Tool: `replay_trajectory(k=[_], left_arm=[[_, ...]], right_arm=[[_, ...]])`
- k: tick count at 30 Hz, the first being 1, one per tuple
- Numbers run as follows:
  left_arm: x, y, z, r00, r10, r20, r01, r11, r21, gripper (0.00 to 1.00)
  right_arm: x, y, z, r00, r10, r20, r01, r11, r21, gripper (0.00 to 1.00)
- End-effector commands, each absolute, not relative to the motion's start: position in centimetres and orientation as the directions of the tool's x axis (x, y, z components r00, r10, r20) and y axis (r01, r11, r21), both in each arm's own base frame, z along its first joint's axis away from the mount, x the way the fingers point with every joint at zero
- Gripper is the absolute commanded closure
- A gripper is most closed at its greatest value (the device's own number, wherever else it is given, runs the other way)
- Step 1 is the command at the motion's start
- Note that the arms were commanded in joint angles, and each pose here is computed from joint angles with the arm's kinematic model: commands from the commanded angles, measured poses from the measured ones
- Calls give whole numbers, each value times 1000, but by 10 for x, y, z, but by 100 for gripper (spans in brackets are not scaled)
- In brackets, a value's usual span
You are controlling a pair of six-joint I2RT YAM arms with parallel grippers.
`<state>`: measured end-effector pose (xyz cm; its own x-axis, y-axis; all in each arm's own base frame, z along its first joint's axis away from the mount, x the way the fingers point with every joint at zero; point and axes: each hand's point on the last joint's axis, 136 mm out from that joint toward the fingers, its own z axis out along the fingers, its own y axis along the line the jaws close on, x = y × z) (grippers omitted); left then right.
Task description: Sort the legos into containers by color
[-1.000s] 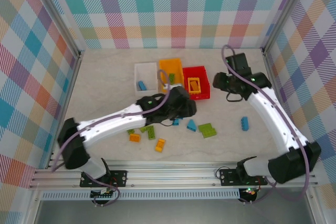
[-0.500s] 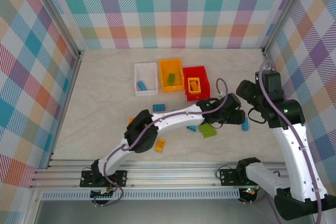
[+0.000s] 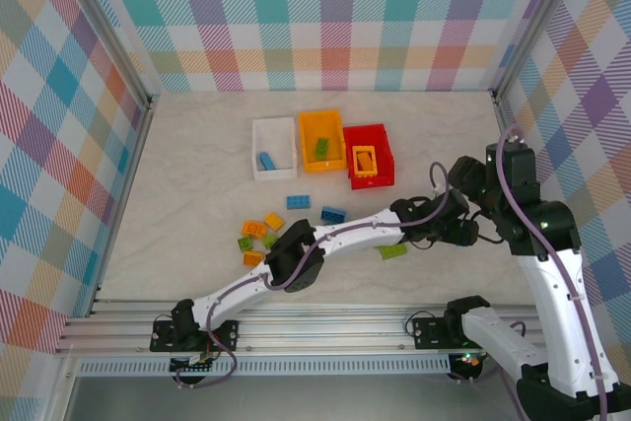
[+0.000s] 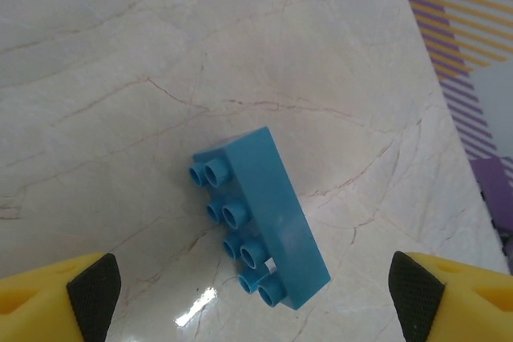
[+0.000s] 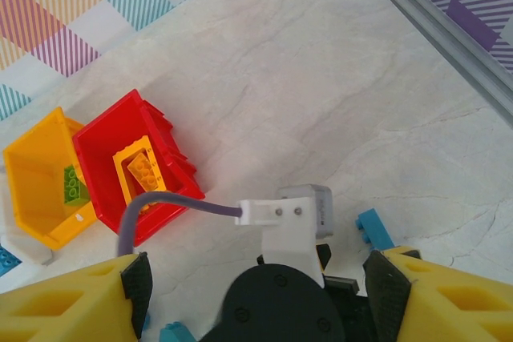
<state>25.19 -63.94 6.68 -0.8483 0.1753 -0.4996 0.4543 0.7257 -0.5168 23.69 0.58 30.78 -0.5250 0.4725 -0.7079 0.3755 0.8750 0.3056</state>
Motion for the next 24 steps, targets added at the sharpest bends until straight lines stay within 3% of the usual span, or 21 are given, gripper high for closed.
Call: replay_trajectory(k=[1,8,17,24], left_arm=[[240,-653,73,-819,198,-539,503,701,-506,10],[239,-652,54,-793,220,-568,516,739,-434,14],[248,-634,19,-774,245,-584,489,817,-306,30],[255,-621,31,-750,259,-608,484,842,-239,62]], right_arm=[[234,4,304,-519,484,-704,385,868,313,27],[230,5,302,-519,494,-697,383,864,327,27],[229,7,299,-521,504,-689,382,860,340,27],[229,8,295,-525,511,-681,382,856,348,28]])
